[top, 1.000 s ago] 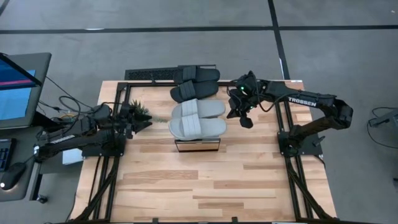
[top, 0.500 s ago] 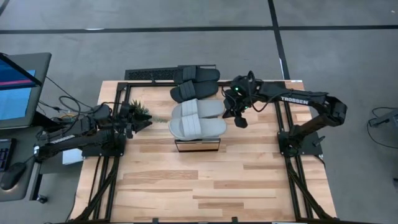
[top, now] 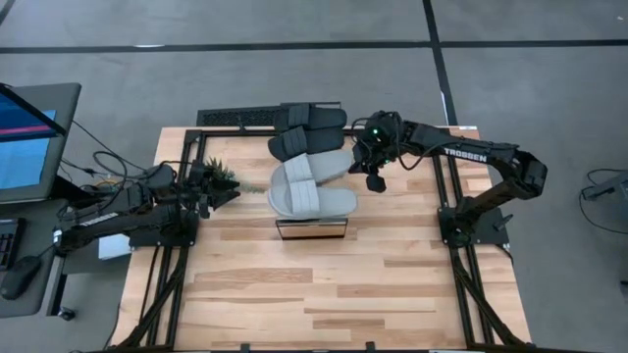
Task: Pick and place slides into the shelf
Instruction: Adjust the top gray slide on the shelf
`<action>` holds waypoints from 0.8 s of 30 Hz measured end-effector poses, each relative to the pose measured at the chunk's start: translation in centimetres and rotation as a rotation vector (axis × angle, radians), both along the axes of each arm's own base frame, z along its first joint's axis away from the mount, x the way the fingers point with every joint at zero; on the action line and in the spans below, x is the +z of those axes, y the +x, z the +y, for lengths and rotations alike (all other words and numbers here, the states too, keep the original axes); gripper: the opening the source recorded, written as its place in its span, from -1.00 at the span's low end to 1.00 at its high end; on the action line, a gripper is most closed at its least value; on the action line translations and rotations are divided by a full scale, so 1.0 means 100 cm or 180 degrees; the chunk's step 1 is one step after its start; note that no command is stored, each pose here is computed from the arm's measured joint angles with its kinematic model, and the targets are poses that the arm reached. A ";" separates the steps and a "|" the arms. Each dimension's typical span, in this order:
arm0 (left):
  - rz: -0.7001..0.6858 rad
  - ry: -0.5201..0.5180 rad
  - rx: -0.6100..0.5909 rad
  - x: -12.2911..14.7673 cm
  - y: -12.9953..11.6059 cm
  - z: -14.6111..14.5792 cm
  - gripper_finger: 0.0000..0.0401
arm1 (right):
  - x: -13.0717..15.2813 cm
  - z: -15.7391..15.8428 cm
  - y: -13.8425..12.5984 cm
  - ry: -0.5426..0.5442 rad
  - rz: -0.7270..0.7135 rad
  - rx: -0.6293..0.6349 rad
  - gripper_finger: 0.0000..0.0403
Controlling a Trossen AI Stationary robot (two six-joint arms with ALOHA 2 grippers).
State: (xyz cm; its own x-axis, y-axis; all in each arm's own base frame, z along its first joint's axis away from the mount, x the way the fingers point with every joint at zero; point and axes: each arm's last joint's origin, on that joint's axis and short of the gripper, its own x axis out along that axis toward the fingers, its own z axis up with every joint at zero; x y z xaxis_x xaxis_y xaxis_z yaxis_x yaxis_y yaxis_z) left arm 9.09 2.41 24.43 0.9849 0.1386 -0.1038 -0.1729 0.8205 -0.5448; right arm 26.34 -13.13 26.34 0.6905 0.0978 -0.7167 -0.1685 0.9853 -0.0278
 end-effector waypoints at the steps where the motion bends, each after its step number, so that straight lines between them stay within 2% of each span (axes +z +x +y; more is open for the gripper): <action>1: 0.0000 0.0000 0.0000 0.000 0.000 0.000 0.09 | 0.002 -0.002 0.000 -0.0017 -0.0018 -0.0019 -1.00; 6: 0.0001 0.0000 0.0000 0.000 0.000 0.000 0.09 | 0.005 -0.003 0.000 -0.0021 -0.0017 -0.0038 -1.00; 14: 0.0072 -0.0114 -0.0043 -0.003 0.000 -0.001 0.09 | 0.003 0.004 -0.013 0.0090 0.0348 -0.0008 -1.00; 21: 0.0211 -0.0219 -0.0307 -0.007 0.002 -0.009 0.09 | 0.026 -0.001 -0.035 -0.0134 0.0161 -0.0258 -1.00; 24: 0.0381 -0.0139 -0.0242 -0.011 0.008 -0.010 0.09 | 0.037 -0.004 -0.048 -0.0218 0.0045 -0.0414 -1.00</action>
State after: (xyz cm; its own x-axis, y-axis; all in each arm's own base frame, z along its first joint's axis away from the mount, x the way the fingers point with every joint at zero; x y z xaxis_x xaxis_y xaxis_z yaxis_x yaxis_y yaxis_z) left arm 9.84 1.36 23.32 0.9726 0.0567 -0.2255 -0.1770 0.8097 -0.5596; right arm 21.54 -13.58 30.08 0.6838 -0.0412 -0.7285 -0.0404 0.9947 -0.0942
